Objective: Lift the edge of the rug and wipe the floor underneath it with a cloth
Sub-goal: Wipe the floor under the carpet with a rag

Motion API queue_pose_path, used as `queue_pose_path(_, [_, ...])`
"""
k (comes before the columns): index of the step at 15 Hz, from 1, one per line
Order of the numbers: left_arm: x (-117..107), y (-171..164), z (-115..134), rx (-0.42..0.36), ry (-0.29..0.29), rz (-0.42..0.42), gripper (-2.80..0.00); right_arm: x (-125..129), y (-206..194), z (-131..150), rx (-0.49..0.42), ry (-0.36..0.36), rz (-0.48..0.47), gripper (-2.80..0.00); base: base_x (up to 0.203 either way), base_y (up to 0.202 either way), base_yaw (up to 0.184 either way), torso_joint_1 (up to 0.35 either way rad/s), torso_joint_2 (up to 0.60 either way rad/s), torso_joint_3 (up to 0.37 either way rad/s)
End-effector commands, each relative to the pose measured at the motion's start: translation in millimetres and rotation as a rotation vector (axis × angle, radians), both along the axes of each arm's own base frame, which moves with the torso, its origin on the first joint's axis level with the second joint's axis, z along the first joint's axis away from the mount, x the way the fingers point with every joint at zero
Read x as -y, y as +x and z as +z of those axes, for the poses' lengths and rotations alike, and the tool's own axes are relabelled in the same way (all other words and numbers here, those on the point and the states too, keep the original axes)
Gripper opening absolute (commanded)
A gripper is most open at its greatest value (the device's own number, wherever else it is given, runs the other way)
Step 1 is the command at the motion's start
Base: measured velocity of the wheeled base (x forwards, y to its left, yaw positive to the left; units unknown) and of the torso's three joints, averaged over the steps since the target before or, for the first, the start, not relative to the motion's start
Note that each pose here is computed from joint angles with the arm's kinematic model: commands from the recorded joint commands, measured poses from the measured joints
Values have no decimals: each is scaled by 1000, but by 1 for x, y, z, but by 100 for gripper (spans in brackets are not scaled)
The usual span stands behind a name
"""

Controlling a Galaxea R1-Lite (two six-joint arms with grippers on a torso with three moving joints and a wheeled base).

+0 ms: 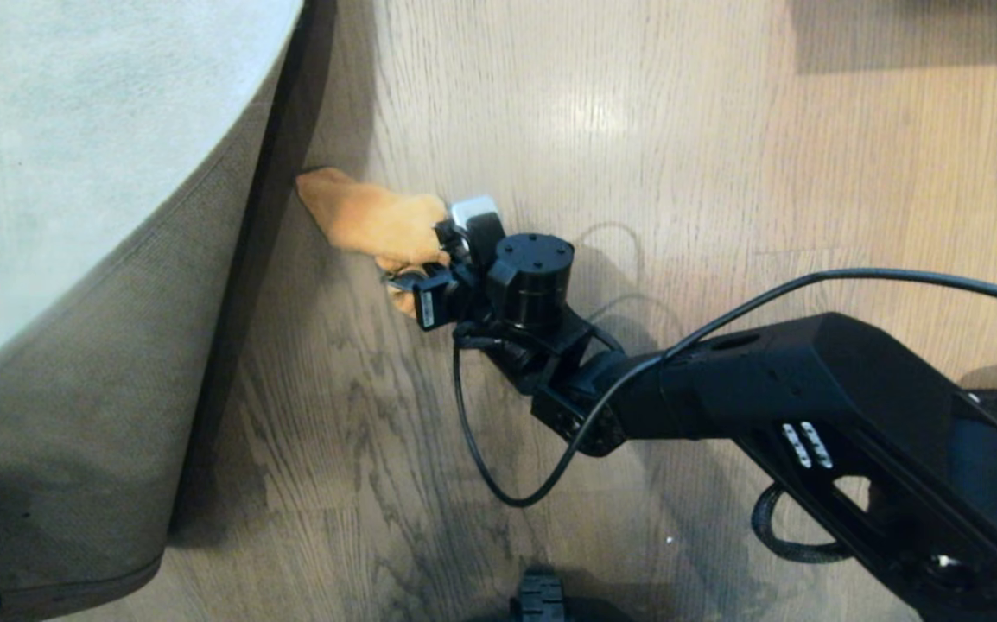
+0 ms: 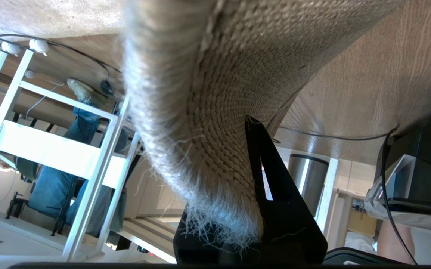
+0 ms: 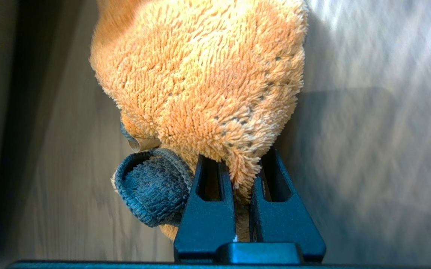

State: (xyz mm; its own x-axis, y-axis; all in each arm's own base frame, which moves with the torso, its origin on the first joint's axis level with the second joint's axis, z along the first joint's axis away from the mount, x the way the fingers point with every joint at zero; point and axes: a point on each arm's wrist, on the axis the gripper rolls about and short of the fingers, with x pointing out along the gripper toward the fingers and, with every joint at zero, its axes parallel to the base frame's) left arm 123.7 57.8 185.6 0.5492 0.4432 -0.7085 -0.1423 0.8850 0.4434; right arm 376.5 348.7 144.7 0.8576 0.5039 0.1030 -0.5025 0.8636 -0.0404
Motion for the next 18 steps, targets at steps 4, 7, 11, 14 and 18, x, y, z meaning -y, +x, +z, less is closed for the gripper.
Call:
queue_pose_path(4, [0,1,-1,-7,-1,-2,-280,-21,-54,-46,-85,-90,114,-280,0,0,0,0,0,0])
queue_pose_path(7, [0,1,-2,-13,-3,-3,-280,-36,-90,-62,-95,-111,190,-280,0,0,0,0,0,0])
queue_pose_path(11, [0,1,-3,-18,-5,-3,-280,-54,-115,-67,-98,-124,254,-280,0,0,0,0,0,0])
queue_pose_path(14, [-1,2,-4,-22,-7,-3,-280,-54,-112,-68,-100,-123,249,-280,0,0,0,0,0,0])
queue_pose_path(18, [0,1,-5,-28,-8,-2,-280,-59,-92,-69,-74,-90,220,-280,0,0,0,0,0,0])
